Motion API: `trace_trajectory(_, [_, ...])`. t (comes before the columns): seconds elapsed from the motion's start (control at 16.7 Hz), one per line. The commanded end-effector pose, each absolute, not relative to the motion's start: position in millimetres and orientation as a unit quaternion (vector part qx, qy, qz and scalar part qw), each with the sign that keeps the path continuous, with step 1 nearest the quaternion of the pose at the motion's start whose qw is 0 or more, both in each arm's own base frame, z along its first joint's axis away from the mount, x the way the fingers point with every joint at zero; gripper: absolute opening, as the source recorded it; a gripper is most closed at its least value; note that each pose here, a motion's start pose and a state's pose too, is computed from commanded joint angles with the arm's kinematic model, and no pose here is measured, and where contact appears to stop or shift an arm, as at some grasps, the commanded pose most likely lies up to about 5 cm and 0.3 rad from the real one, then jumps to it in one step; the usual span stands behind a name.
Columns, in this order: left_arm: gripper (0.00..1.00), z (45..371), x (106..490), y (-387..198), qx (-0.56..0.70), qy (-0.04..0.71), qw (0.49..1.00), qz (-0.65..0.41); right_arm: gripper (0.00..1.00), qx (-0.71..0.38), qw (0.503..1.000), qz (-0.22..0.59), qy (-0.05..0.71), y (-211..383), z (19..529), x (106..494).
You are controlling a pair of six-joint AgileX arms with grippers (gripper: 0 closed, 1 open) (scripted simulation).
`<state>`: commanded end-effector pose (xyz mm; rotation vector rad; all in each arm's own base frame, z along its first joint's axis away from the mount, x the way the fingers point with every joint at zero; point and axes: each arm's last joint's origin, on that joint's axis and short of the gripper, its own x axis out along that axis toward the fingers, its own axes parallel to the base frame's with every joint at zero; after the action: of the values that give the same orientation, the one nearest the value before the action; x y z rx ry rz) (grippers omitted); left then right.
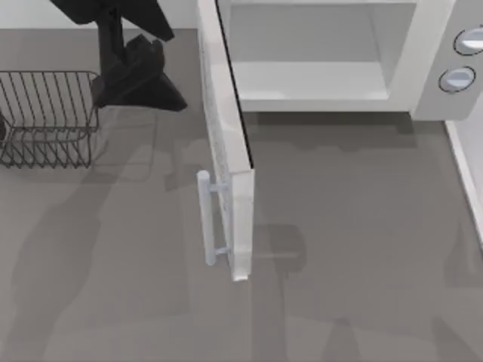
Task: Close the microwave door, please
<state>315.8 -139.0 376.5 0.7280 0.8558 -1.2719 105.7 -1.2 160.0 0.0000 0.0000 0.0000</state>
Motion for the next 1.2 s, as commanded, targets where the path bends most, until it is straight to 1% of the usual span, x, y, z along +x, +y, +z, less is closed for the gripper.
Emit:
trace_trajectory(0.36, [1.0, 373.5, 316.3, -140.1, 0.322, 0.378, 0.662, -0.561, 1.0, 0.0, 1.0, 0.0, 0.0, -1.2, 160.0, 105.7])
trace_trajectory(0.84, [1.0, 312.6, 322.9, -176.1, 0.322, 0.377, 0.662, -0.562, 1.0, 0.0, 1.0, 0.0, 0.0, -1.2, 160.0, 105.7])
trace_trajectory(1.14, [1.0, 307.5, 322.3, -178.9, 0.322, 0.378, 0.661, -0.562, 1.0, 0.0, 1.0, 0.0, 0.0, -1.2, 160.0, 105.7])
trace_trajectory(1.2, [0.92, 307.5, 322.3, -178.9, 0.322, 0.378, 0.661, -0.562, 1.0, 0.0, 1.0, 0.0, 0.0, -1.2, 160.0, 105.7])
